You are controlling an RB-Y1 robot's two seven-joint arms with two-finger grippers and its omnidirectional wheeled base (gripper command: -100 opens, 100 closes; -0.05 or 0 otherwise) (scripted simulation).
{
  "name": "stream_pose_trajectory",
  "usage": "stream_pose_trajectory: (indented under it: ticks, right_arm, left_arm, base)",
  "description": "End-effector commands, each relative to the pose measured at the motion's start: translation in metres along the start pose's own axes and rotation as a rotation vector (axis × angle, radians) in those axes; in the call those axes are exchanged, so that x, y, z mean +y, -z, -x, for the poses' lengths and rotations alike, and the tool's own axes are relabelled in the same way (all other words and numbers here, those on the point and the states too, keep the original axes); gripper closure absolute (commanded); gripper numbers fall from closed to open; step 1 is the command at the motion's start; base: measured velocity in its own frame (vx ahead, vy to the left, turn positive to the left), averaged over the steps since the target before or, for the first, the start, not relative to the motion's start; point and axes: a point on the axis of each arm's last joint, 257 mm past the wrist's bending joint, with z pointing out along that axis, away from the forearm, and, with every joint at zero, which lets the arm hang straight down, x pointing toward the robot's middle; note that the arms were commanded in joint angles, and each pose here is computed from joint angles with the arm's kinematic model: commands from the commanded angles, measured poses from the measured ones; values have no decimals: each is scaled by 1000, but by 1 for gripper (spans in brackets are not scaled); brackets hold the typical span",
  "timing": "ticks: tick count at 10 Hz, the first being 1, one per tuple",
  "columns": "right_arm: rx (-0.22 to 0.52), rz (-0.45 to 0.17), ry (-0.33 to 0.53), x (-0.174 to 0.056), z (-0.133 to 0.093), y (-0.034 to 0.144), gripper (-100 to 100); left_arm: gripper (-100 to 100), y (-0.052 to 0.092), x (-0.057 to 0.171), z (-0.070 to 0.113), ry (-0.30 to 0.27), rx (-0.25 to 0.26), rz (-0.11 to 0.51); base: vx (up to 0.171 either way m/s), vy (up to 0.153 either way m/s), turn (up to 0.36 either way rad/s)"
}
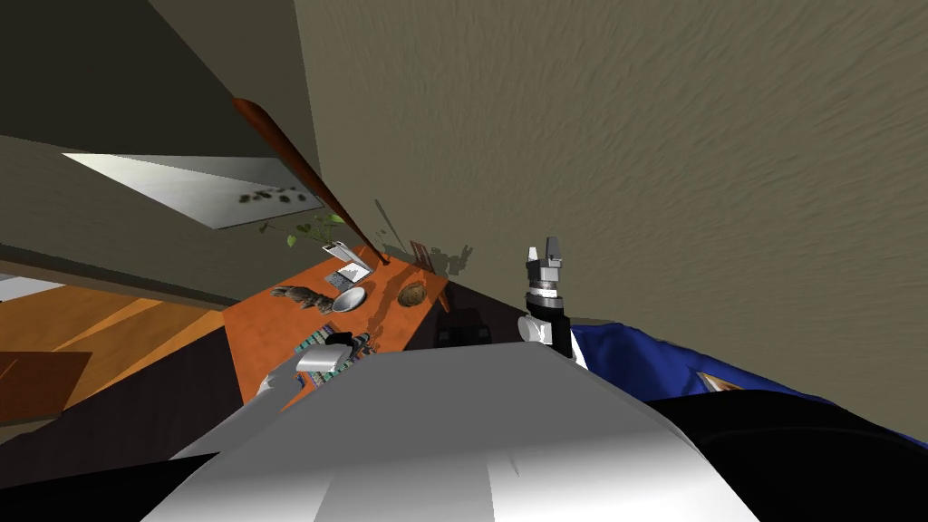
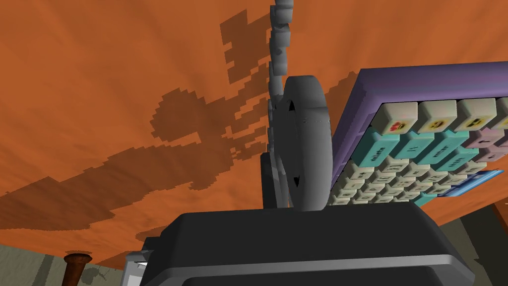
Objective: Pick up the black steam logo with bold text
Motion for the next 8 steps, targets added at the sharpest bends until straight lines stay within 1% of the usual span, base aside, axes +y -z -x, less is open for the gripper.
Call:
stream_pose_trajectory:
  ticks: [1,2,3,4,5,6,7,8]
  right_arm:
    - [0,0,0,0,0,0,0]
    - [0,0,0,0,0,0,0]
    - [0,0,0,0,0,0,0]
    - [0,0,0,0,0,0,0]
    - [0,0,0,0,0,0,0]
    - [0,0,0,0,0,0,0]
    - [0,0,0,0,0,0,0]
    - [0,0,0,0,0,0,0]
  left_arm:
    - [100,0,0,0,0,0,0]
    - [100,0,-1,0,-2,0,-2]
    - [0,0,-1,0,-2,0,-3]
    - [100,7,-9,10,-9,-5,-13]
    - [100,7,-9,10,-9,-5,-13]
    - [100,11,-10,13,-13,-5,-14]
    - [100,9,-10,13,-12,-7,-16]
    - [0,10,-11,13,-12,-7,-16]
  base:
    - [0,0,0]
    - [0,0,0]
    - [0,0,0]
    - [-7,-31,52]
    - [-5,-45,34]
    - [-6,-46,28]
    - [-3,-22,6]
    - [0,0,0]
